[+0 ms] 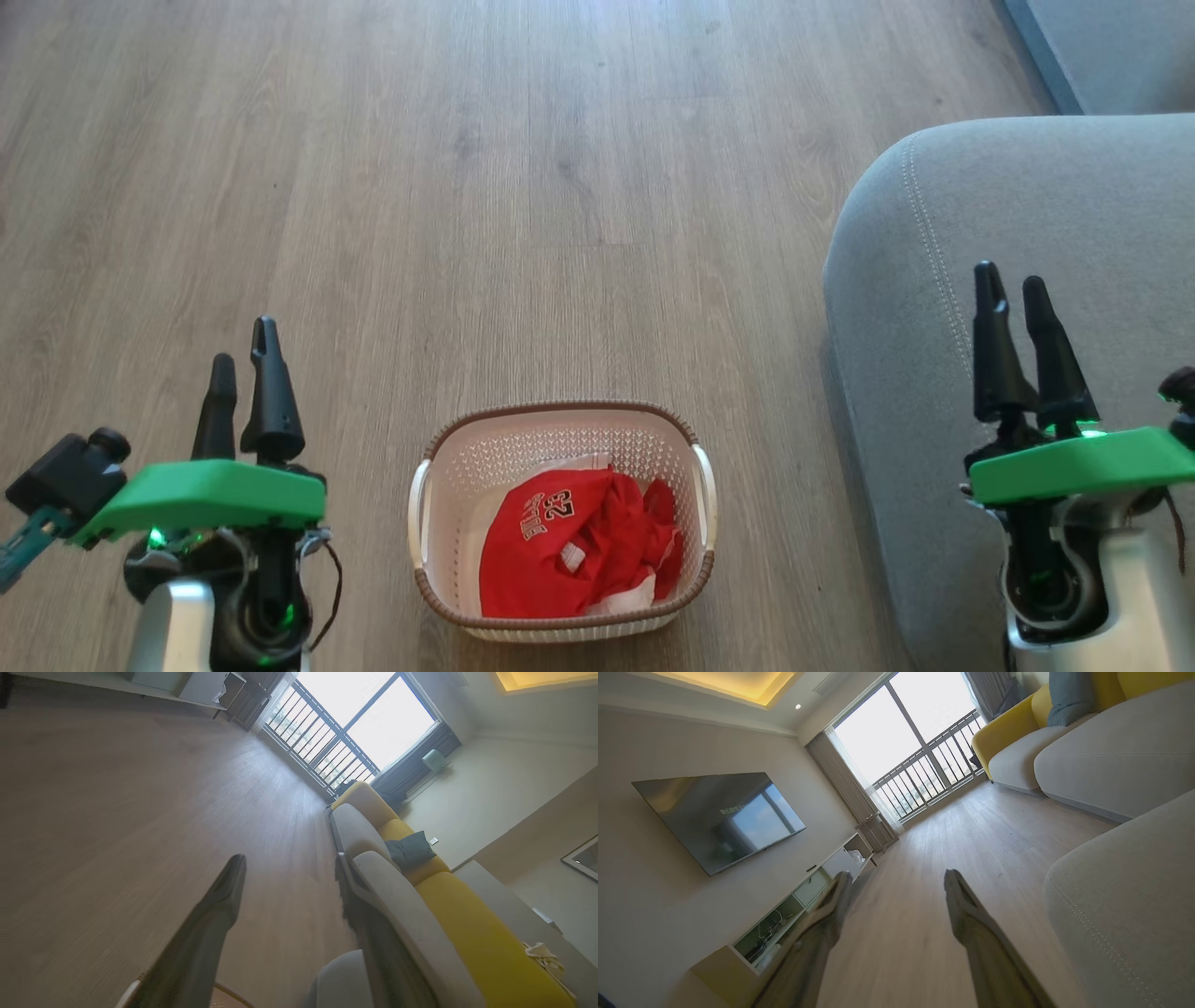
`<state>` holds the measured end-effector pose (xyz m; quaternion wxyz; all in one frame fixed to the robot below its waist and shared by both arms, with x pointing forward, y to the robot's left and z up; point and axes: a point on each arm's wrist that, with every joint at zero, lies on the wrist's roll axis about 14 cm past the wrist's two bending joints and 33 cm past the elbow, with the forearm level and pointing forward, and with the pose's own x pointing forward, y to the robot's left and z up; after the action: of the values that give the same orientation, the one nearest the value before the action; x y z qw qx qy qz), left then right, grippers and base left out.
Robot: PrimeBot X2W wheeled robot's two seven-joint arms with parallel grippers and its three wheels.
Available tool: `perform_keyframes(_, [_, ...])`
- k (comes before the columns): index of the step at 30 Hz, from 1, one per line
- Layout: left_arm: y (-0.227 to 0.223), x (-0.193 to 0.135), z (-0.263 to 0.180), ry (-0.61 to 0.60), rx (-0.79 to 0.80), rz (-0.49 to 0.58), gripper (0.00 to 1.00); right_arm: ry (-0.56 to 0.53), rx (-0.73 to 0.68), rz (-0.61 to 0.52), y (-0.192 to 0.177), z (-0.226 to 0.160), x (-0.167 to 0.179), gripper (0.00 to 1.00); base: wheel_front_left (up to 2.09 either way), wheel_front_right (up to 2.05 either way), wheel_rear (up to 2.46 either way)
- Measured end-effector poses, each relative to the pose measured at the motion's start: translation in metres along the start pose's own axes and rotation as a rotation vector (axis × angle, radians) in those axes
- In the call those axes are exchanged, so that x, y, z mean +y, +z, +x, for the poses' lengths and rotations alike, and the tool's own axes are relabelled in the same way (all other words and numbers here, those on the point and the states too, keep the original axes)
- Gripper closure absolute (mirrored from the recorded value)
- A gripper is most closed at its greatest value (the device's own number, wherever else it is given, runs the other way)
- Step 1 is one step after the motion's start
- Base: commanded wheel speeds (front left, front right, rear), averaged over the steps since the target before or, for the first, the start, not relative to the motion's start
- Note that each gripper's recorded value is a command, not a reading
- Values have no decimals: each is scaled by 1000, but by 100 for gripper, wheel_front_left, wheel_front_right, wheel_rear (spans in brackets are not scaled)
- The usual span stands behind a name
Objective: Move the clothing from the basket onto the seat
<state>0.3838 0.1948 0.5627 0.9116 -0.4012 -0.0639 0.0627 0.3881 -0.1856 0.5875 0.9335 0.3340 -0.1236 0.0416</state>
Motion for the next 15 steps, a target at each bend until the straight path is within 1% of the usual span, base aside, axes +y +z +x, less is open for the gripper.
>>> perform_keyframes(4, [-2,-5,-1,-11,-13,96,0,32,-2,-79,0,0,9,0,0,0,0])
perform_keyframes(9, [-14,-21,-5,-64,-6,227,0,57,-16,-155,2,0,16,0,0,0,0])
perform_keyframes(10, [-16,-26,-6,-77,-15,277,0,69,-15,-194,2,0,19,0,0,0,0])
perform_keyframes(12, [-18,-30,-7,-87,-20,328,0,82,-15,-234,1,-1,23,0,0,0,0])
perform_keyframes(15, [-24,-34,-10,-104,-21,412,0,68,-31,-258,6,-1,18,0,0,0,0])
